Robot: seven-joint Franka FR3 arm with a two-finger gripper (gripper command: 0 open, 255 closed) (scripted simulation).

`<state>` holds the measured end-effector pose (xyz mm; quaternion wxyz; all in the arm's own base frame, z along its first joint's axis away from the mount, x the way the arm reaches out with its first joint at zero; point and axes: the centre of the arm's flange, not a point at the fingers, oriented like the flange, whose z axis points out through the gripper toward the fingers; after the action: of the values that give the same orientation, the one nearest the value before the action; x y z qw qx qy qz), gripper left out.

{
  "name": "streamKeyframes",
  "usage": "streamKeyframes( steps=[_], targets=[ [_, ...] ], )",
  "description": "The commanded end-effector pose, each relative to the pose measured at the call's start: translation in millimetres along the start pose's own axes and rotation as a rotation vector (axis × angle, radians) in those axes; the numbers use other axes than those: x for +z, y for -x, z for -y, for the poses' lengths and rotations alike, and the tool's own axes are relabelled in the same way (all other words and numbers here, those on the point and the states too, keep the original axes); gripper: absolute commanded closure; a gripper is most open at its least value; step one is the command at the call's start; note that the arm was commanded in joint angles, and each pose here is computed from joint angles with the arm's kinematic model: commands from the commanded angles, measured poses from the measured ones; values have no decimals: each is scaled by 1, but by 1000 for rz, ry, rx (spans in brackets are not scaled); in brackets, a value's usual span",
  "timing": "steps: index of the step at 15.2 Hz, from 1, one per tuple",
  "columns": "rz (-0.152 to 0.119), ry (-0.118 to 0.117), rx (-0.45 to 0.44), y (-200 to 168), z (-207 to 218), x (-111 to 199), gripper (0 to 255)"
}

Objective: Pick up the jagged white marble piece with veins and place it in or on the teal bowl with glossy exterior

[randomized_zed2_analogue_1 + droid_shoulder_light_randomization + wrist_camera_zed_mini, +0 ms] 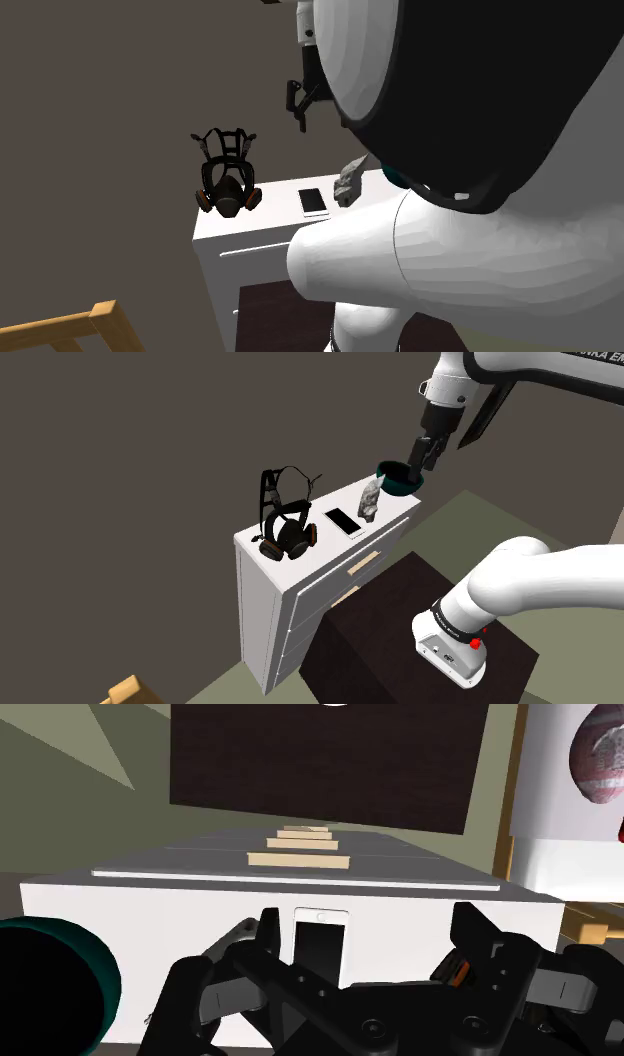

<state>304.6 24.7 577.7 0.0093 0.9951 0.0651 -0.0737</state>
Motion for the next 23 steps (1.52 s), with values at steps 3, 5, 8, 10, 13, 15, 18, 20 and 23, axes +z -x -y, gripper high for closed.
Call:
streamKeyframes(
  steps=[3,5,8,10,13,15,18,20,23],
  targets=[
    [-13,13,69,-16,-2,19,0],
    [-25,26,139,-32,-5,38,0],
    [-44,46,242,-56,-13,65,0],
    [-57,59,312,-72,-20,83,0],
    [-76,78,416,-95,-32,110,0],
    [-89,91,485,-110,-42,127,0],
    [-108,111,589,-131,-59,153,0],
    [-121,124,658,-145,-72,169,0],
    [-130,134,711,-155,-84,187,0]
  ],
)
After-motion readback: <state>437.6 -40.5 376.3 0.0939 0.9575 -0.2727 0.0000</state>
